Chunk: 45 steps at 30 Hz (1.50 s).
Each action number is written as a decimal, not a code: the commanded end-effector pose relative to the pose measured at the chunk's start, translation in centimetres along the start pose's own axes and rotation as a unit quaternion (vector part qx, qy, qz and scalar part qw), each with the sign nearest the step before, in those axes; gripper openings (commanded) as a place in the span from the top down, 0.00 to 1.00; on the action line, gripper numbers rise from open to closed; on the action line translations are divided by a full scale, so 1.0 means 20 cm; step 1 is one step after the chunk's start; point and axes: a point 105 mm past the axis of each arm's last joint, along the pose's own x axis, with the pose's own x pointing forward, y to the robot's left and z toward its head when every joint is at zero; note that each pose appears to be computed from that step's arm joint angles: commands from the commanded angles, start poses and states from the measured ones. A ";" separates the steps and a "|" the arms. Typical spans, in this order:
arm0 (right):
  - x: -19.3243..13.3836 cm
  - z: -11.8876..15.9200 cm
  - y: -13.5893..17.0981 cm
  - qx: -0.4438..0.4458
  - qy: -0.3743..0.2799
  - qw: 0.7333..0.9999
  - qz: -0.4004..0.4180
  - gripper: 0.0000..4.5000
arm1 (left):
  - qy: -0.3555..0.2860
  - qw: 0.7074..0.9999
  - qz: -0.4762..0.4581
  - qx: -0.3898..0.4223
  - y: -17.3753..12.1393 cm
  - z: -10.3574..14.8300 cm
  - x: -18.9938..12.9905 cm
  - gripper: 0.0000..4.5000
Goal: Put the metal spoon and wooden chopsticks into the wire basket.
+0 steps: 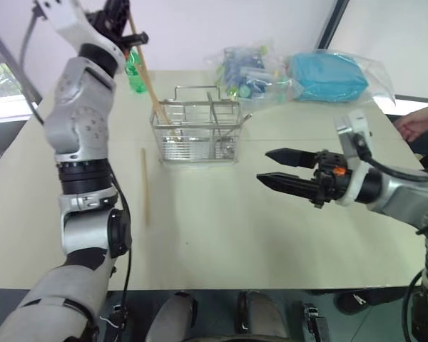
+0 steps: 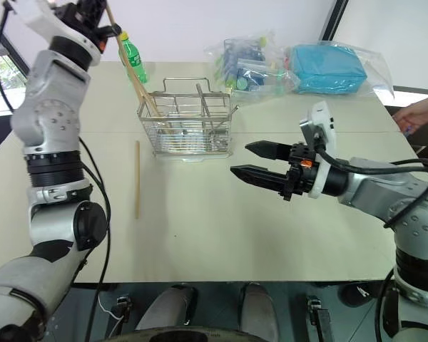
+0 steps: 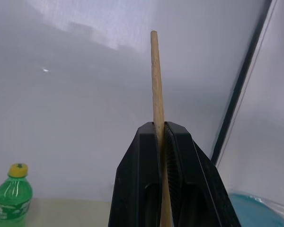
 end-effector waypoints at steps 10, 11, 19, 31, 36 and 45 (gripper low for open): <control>-0.05 0.08 0.06 -0.021 -0.024 0.999 -0.033 0.11 | -0.015 0.998 -0.037 0.040 -0.08 -0.14 0.04 0.99; -0.05 0.08 0.06 -0.021 -0.023 0.999 -0.034 0.11 | -0.014 0.998 -0.037 0.042 -0.08 -0.15 0.03 0.99; -0.06 0.05 0.04 -0.029 -0.008 0.999 -0.038 0.11 | -0.001 0.999 -0.039 0.027 -0.08 -0.18 0.00 0.68; -0.05 0.08 -0.08 -0.057 -0.007 0.998 -0.037 0.11 | 0.023 0.999 -0.009 0.038 -0.05 0.00 -0.11 0.01; -0.01 0.04 -0.10 -0.067 0.009 0.998 -0.014 0.11 | 0.118 0.988 0.073 0.069 0.13 0.05 -0.18 0.01; 0.00 0.01 -0.13 -0.079 0.036 0.996 0.010 0.11 | 0.386 0.898 0.163 0.135 0.32 -0.22 -0.54 0.01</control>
